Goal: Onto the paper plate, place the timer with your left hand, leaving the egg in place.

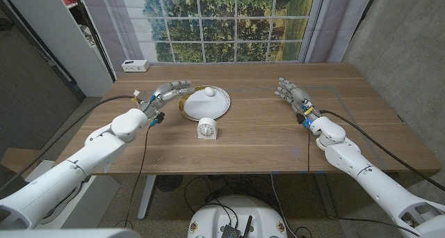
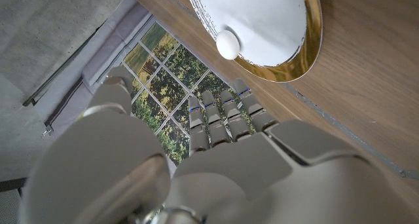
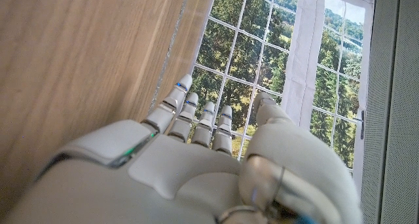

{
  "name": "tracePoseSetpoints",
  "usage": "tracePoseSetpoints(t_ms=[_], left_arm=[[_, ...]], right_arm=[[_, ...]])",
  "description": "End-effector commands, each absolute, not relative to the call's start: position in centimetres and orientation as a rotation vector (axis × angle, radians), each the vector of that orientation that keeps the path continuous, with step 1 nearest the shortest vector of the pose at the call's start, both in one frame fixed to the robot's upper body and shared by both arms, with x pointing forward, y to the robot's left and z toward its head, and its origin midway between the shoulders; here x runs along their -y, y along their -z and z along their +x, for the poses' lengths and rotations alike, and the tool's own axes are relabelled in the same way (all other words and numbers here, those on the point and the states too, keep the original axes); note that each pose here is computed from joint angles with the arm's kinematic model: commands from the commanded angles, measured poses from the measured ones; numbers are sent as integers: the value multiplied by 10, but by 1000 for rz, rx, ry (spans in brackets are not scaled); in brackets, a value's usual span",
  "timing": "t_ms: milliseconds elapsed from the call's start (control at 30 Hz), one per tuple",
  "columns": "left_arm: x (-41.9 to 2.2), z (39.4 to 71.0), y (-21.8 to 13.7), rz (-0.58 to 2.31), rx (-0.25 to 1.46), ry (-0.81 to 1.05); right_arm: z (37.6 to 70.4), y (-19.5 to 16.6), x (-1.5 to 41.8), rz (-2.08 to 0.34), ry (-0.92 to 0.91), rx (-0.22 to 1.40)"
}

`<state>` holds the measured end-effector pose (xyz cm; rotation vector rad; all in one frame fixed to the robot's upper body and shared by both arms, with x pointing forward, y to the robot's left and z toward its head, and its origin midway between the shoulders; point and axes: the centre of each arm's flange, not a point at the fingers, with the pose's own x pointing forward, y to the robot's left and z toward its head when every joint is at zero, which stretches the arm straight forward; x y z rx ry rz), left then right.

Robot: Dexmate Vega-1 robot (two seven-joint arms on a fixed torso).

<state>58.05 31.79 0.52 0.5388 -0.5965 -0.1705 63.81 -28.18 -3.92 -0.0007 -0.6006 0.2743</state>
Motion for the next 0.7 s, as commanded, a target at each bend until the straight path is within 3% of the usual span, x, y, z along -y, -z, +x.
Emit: tracePoseSetpoints(t_ms=[33,367,700], left_arm=[[-314,570,-4,706,547,263],[-301,563,-11,885,520,341],[-287,531,-23,1137,473,315]], right_arm=[[629,48,273,-13,-288,595],[621,57,271,-9,-279,609],[613,63,272,-9,-278,609]])
